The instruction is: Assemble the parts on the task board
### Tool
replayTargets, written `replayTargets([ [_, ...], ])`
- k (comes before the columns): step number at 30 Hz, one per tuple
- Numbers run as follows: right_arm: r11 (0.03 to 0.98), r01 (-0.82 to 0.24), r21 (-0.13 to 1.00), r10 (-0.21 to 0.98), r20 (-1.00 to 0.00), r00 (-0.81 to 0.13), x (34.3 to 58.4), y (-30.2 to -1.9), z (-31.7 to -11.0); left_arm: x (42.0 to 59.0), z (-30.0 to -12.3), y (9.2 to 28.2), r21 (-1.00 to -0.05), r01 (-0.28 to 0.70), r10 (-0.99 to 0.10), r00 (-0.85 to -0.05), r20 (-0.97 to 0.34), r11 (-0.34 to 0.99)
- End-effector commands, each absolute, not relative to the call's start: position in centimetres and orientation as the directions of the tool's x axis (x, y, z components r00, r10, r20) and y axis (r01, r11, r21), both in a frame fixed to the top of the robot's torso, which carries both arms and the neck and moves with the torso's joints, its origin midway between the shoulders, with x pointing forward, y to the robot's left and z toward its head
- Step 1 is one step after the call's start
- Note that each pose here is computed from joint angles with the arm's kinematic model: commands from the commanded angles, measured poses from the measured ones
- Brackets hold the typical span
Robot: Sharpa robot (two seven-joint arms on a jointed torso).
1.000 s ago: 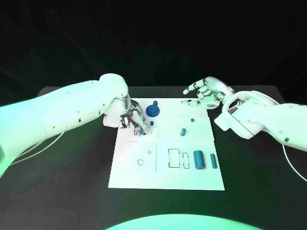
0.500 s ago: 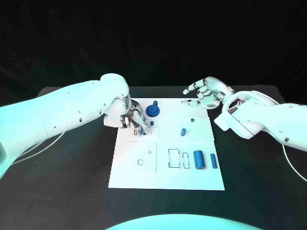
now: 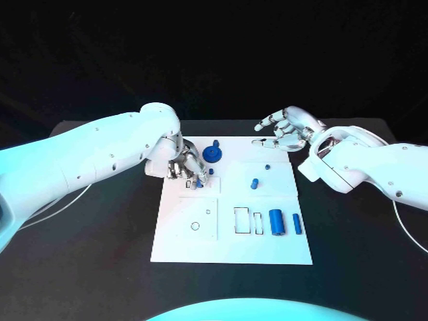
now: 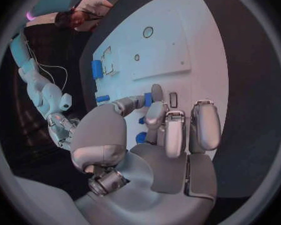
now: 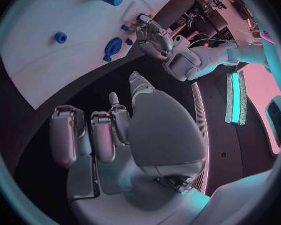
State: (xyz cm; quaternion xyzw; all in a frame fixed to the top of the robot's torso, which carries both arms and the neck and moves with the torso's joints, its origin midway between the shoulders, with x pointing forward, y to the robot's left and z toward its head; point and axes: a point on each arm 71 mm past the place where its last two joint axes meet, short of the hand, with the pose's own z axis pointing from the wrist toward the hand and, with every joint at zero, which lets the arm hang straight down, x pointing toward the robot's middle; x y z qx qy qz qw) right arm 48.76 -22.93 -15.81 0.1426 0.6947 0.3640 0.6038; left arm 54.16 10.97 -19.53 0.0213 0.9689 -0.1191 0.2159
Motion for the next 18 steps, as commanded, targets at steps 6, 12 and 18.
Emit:
replayTargets([
  [6, 0.692, -0.251, 0.677, 0.634, -0.736, -0.237, 48.69, -22.82, -15.81, 53.94, -20.1, 11.01, -0.201, 0.103, 0.012, -0.912, -0.411, 0.974],
  [12, 0.692, -0.252, 0.676, 0.634, -0.736, -0.236, 48.69, -22.84, -15.8, 54.01, -20.1, 11.2, -0.198, 0.099, 0.007, -0.908, -0.419, 0.975],
  [18, 0.692, -0.253, 0.676, 0.633, -0.737, -0.236, 48.69, -22.87, -15.81, 54.05, -20.08, 11.42, -0.195, 0.094, 0.0, -0.901, -0.434, 0.976],
])
